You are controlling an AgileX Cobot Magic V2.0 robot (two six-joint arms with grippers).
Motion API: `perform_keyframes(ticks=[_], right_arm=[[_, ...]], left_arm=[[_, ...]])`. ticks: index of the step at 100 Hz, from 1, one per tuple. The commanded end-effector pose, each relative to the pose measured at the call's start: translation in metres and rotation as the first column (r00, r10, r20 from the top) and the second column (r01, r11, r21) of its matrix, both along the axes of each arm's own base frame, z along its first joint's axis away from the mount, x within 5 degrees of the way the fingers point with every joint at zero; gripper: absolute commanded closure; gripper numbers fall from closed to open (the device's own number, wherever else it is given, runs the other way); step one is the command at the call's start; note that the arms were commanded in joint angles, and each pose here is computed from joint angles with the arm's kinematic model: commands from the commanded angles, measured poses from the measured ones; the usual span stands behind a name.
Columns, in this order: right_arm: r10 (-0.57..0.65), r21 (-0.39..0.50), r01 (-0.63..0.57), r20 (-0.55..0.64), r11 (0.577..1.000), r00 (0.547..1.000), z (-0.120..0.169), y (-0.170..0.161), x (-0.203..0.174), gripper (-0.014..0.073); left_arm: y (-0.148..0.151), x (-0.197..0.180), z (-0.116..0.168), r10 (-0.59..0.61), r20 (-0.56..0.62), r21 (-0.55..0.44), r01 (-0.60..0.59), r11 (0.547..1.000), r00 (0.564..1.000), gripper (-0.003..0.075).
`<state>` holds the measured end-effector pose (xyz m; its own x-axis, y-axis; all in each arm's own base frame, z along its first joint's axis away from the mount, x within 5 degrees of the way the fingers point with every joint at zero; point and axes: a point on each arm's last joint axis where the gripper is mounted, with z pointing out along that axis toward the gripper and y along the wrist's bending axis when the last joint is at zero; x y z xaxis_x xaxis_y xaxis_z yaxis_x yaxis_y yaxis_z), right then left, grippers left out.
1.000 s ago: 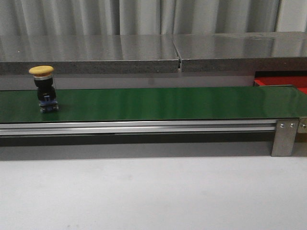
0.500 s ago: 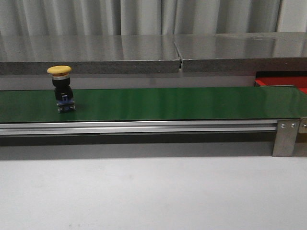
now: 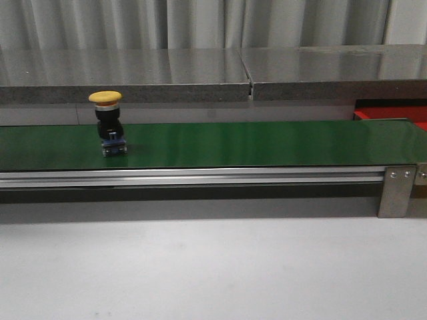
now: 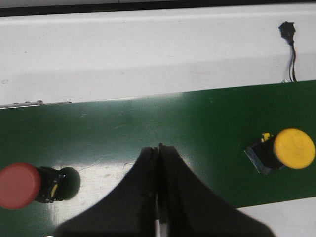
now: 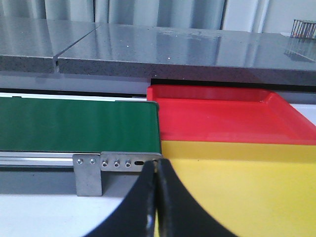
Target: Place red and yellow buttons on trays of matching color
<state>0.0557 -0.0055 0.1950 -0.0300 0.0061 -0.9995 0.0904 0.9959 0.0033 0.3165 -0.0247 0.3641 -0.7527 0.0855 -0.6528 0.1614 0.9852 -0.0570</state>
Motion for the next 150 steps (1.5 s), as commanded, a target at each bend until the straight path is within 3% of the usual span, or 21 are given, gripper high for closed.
perform_keyframes(ticks=[1, 47, 88, 111, 150], right_arm=[[0.005, -0.016, -0.003, 0.086, 1.000, 0.996, 0.010, 0.001, -0.001, 0.0661], [0.005, -0.016, -0.003, 0.086, 1.000, 0.996, 0.010, 0.001, -0.001, 0.0661], [0.004, -0.017, -0.003, 0.091, 1.000, 0.996, 0.014, 0.001, -0.001, 0.0661], [-0.006, -0.016, 0.007, 0.055, 1.000, 0.998, 0.041, 0.000, 0.000, 0.0661], [-0.014, -0.055, 0.010, -0.055, 0.998, 0.998, 0.102, -0.004, 0.039, 0.0661]], left_arm=[[-0.009, -0.020, 0.022, -0.020, 0.150, -0.007, 0.021, 1.000, 0.988, 0.0739], [-0.004, -0.120, 0.015, -0.004, 0.334, -0.040, 0.018, 0.999, 0.943, 0.0739], [0.005, -0.210, -0.011, 0.008, 0.466, -0.063, 0.024, 0.998, 0.885, 0.0739], [0.007, -0.236, -0.014, 0.006, 0.518, -0.063, 0.031, 0.998, 0.856, 0.0739], [0.008, -0.239, -0.013, 0.006, 0.526, -0.062, 0.032, 0.998, 0.851, 0.0739]])
